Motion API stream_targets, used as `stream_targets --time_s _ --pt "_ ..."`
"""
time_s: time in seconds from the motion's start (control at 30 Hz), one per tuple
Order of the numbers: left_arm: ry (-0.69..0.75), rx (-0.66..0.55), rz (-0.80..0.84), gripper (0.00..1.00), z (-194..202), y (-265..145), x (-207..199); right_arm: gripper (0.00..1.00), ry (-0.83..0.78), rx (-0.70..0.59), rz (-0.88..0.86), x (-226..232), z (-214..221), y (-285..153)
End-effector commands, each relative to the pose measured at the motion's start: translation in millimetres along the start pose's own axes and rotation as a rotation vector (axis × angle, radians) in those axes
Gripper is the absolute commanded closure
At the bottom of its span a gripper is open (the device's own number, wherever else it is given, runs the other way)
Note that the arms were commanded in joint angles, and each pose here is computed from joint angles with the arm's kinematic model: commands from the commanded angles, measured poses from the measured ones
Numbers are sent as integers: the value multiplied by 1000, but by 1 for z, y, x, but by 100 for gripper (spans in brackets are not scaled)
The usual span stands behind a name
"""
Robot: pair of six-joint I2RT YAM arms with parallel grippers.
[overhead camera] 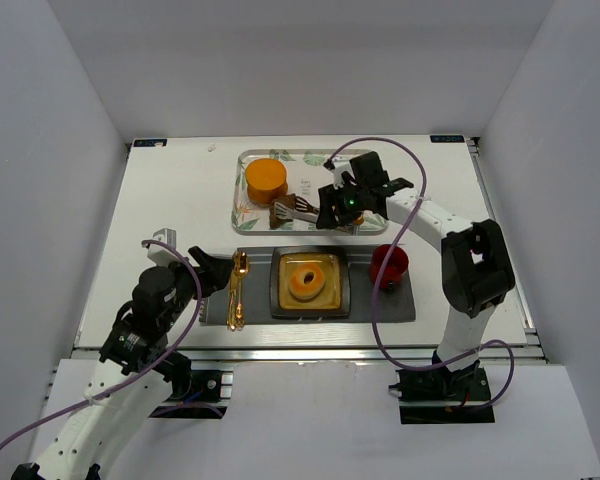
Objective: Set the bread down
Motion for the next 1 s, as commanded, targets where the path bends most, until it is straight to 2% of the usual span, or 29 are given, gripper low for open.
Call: stream_targets --time_s 0.0,0.13,0.37,0.47,0.63,0.77,0.83,0.87,0.93,0.97 --pt "-7 -24 18 23 -6 -4 -5 40 -20 -83 8 1 -28 -1" --pt "-8 -27 19 23 -7 -4 -6 46 -11 -83 7 2 -28 3" --pt "-6 -28 20 23 -8 -5 -7 74 -13 -81 12 3 -25 -3" --pt "-8 -32 20 23 -9 -6 -7 80 -24 -106 -2 7 -29 -20" --pt "-11 -38 25 23 -9 -7 -7 85 -89 -156 -31 22 -31 -65" --pt "-11 -37 34 23 -9 -6 -8 87 -213 -152 -72 42 -11 -98" --pt "-9 -33 35 23 -8 -5 -8 88 -213 -85 -94 48 19 -102" --pt "-10 -34 38 23 -8 -5 -8 88 -272 -93 -102 53 25 -113" --pt "-10 -33 37 23 -8 -5 -8 88 -274 -29 -119 58 58 -115" --pt "-10 -33 39 23 -8 -5 -8 88 -314 -39 -119 63 63 -125"
Point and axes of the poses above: each gripper's point midway between its finger pads, its own y axis out along the fingers, its own x axis along the line the jaws close on, z = x × y, the point moved 7 cm from there along -y, back along the fingers, and after that the axes turned 10 degrees about -y, right-handed, at the moved point
